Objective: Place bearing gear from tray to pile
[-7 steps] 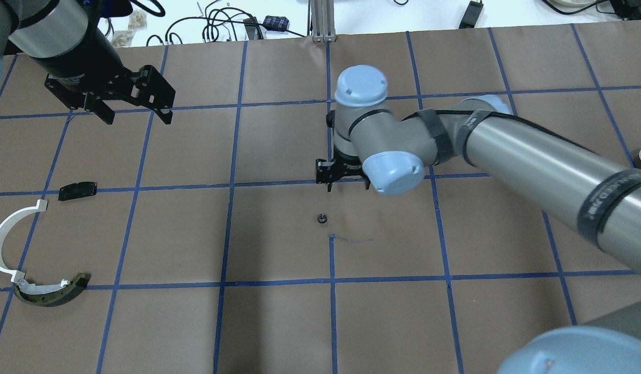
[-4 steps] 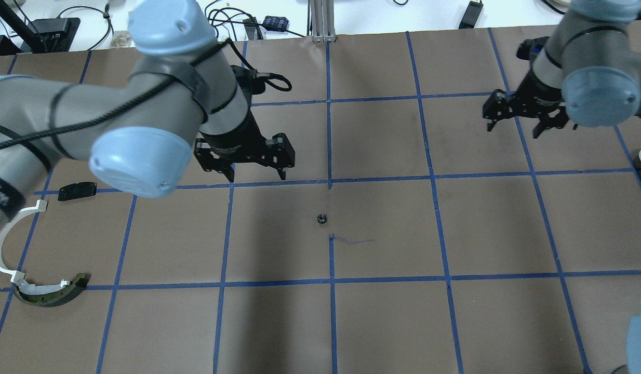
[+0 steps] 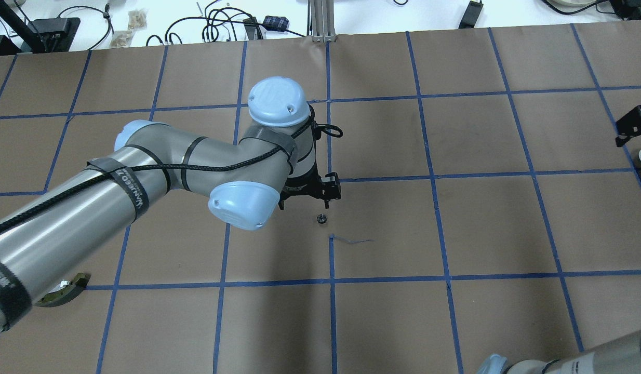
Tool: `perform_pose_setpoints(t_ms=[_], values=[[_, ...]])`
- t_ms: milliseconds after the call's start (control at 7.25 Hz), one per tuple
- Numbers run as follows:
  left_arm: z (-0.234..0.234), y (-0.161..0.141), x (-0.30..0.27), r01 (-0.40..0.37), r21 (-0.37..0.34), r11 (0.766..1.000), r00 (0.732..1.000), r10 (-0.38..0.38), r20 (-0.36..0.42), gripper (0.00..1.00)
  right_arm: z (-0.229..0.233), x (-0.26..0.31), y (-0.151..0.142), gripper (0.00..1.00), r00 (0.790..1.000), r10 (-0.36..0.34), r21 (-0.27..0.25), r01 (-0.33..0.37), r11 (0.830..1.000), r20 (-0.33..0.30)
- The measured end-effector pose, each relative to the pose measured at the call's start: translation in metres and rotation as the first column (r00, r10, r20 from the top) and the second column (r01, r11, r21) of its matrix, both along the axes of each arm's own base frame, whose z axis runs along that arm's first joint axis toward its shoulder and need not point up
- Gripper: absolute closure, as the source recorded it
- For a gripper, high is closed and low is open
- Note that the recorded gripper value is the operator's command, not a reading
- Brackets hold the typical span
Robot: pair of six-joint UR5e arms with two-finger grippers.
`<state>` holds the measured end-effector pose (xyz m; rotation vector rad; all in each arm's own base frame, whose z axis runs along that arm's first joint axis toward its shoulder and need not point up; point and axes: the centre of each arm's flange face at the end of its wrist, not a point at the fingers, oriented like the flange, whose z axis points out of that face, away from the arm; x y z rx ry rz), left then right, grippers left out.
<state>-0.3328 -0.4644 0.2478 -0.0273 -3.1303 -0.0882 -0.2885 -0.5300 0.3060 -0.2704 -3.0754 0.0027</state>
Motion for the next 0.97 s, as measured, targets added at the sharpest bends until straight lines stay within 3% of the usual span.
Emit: perform_pose_setpoints(t_ms=[414,690,828,966], values=[[-0.053,0.001,-0.010,-0.004,0.045,0.999,1.000,0.002,0.031,0.00,-0.044,-0.120,0.025,0.00,0.999,0.033,-0.007,-0.033,0.999,-0.022],[-0.079,0.003,-0.010,-0.006,0.080,0.997,0.999,0.002,0.046,0.13,-0.081,-0.160,0.023,0.02,0.999,0.034,-0.005,-0.034,0.999,-0.021],[-0.086,0.002,-0.011,-0.005,0.084,0.996,0.999,0.001,0.046,0.13,-0.095,-0.172,0.020,0.04,0.999,0.028,-0.005,-0.028,1.000,-0.017],[-0.087,0.001,-0.012,-0.004,0.080,0.997,0.999,0.000,0.044,0.22,-0.105,-0.180,0.015,0.11,1.000,0.022,-0.006,-0.022,1.000,-0.011]])
